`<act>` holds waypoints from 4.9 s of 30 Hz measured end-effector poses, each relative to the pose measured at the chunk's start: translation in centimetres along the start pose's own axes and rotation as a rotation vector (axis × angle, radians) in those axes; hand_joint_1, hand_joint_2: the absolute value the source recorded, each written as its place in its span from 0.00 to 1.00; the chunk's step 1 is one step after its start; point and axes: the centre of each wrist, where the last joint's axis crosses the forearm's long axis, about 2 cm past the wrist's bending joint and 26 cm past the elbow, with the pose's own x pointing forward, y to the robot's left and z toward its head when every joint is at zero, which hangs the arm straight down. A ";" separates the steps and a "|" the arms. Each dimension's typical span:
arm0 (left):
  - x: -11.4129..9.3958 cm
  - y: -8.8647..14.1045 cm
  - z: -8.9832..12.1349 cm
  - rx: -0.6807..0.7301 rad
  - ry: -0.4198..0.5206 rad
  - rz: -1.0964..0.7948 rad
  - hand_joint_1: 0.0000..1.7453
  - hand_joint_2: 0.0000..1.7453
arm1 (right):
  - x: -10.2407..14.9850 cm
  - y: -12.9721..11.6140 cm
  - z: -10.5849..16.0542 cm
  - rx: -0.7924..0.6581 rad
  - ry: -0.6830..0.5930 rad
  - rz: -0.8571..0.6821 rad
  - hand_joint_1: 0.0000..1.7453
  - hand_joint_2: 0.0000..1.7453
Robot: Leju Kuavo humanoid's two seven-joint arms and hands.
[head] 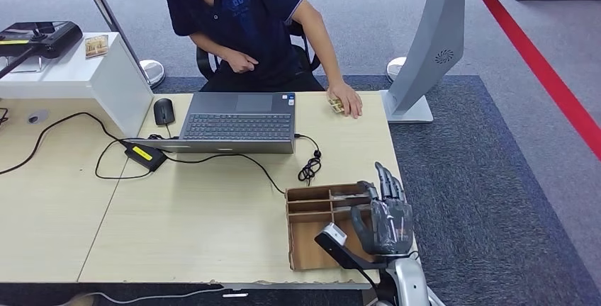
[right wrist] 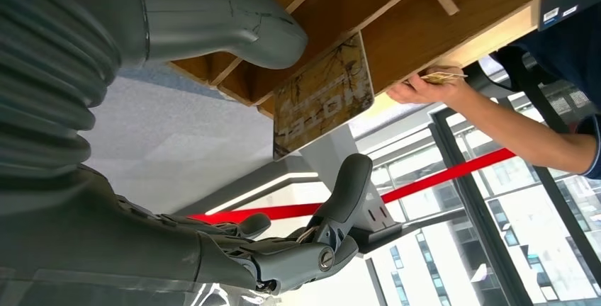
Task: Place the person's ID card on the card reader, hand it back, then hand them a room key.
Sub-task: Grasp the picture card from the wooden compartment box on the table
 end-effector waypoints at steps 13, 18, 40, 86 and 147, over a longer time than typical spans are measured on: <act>0.0 0.0 0.0 -0.002 0.001 -0.006 0.00 0.00 | 1.1 0.1 -0.5 -0.010 -0.029 -0.032 0.46 1.00; 0.0 0.0 0.0 -0.002 0.001 -0.007 0.00 0.00 | 1.2 0.1 -0.6 -0.011 -0.028 -0.035 0.50 1.00; 0.0 0.0 0.0 -0.002 0.001 -0.007 0.00 0.00 | 1.2 0.1 -0.7 -0.016 -0.016 -0.037 0.47 1.00; 0.0 0.0 0.0 -0.004 0.001 -0.012 0.00 0.00 | -0.7 0.1 -0.3 0.002 0.046 0.005 0.46 1.00; 0.0 0.0 0.0 -0.003 0.002 -0.019 0.00 0.00 | 0.2 0.1 -0.6 -0.008 0.002 -0.026 1.00 1.00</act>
